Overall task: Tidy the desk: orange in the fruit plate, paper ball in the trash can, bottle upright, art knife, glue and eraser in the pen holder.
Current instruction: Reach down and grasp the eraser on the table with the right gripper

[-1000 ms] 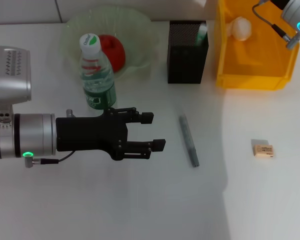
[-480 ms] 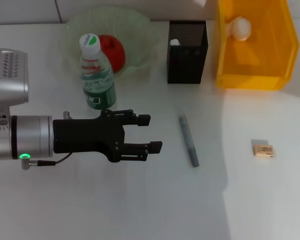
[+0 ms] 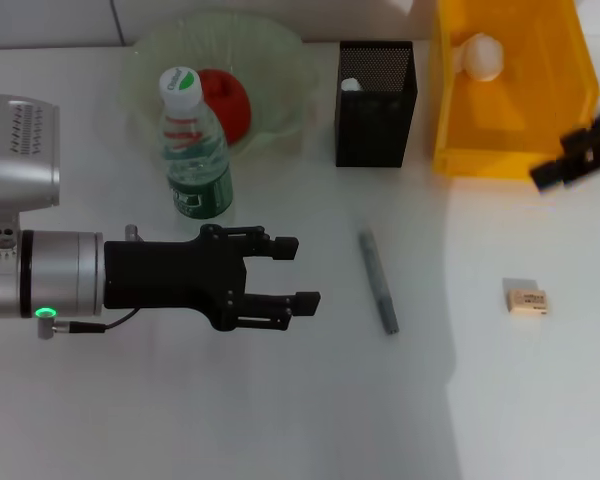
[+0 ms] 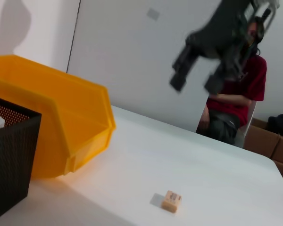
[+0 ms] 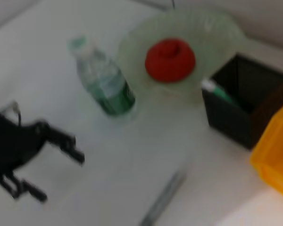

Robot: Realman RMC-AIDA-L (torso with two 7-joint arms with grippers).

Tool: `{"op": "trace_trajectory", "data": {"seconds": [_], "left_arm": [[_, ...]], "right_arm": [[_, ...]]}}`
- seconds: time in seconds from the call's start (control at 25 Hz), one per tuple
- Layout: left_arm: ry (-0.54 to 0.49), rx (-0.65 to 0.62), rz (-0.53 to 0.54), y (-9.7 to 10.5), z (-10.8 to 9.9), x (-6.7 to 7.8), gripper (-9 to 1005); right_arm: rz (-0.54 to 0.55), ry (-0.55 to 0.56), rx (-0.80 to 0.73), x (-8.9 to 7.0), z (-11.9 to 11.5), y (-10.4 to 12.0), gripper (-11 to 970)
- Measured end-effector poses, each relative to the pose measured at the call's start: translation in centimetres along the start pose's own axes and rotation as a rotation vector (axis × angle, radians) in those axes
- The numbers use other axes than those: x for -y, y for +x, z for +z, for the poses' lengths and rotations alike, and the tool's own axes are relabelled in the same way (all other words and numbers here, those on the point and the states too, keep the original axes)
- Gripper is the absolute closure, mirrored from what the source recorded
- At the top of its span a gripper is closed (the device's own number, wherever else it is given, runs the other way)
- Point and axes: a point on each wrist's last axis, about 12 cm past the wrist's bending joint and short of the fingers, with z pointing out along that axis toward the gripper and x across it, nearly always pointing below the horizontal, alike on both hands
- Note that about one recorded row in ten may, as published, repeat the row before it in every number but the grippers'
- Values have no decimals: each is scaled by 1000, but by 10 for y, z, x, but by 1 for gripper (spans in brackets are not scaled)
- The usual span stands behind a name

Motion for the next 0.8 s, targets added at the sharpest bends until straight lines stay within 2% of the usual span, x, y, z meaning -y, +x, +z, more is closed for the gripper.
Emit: {"op": "trace_trajectory", "data": {"seconds": [0.04,0.08,0.16,0.2,0.24,0.28,0.44,0.52,0.64,0.8], "left_arm": [[1,-9,-6,1,-2,1,224],[2,-10,-8,2,-3,1,224],[1,-13,-10,3,-5,2,224],[1,-13,-10,3,-5,2,224],[0,-17,-13,5,-6,2,224],[-1,-19,-14,6,-6,2,224],[-1,-19,-17,7,-7,3,224],[1,-20,-17,8,-6,4,224],[4,-21,-16,8,-6,4,223],[5,-22,-14,7,-5,4,223]], "right_arm": [[-25,30,-132,-3,17,3,261],[-49,37,-188,-5,26,6,261],[-105,43,-266,-9,44,13,261],[-105,43,-266,-9,44,13,261],[-162,62,-319,-12,59,22,261],[-162,62,-319,-12,59,22,261],[-225,112,-370,-8,87,34,260],[-236,119,-366,-7,92,35,260],[-271,132,-375,-4,110,38,262],[-283,136,-381,-3,121,39,264]]}}
